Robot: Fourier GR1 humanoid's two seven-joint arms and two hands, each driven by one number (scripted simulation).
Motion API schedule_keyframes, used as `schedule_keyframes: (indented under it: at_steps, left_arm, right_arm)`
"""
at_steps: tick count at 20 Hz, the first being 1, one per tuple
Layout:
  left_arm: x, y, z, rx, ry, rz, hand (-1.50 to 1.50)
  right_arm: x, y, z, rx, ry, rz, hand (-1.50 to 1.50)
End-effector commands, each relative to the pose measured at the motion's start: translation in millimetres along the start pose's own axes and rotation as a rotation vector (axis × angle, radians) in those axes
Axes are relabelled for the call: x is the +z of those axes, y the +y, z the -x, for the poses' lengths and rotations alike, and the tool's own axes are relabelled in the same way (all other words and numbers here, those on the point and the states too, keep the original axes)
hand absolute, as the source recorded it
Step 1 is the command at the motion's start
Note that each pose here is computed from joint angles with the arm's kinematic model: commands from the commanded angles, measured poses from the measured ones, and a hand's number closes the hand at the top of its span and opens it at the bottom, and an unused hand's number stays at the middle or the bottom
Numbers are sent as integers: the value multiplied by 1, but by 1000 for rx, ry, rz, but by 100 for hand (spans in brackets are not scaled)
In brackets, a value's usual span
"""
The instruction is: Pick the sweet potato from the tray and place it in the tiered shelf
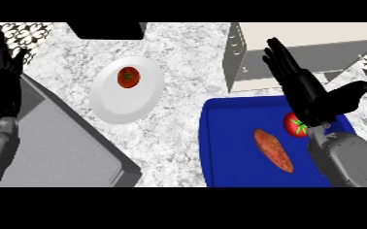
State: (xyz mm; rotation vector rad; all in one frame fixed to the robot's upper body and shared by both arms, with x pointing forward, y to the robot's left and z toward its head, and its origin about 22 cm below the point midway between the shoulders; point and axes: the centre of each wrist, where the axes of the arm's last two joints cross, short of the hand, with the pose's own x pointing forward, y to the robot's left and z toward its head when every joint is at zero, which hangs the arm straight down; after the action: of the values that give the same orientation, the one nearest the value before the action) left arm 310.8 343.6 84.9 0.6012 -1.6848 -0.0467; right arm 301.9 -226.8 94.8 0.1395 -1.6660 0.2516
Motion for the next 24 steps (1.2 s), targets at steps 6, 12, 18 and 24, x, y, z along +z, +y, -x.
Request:
schedule_keyframes:
  at_steps: [6, 12, 18, 24]
  left_arm:
    - [67, -42, 71, 194, 489, 224, 0]
    - [65, -50, 67, 272, 528, 292, 0]
    - [63, -50, 64, 289, 543, 316, 0]
    - [58, -45, 67, 288, 563, 312, 0]
  right_arm:
    - [12, -96, -28, 186, -186, -97, 150]
    - [49, -140, 31, 320, 155, -58, -150]
    - [54, -163, 18, 327, 101, -290, -150]
    - [55, -182, -9, 381, 134, -494, -150]
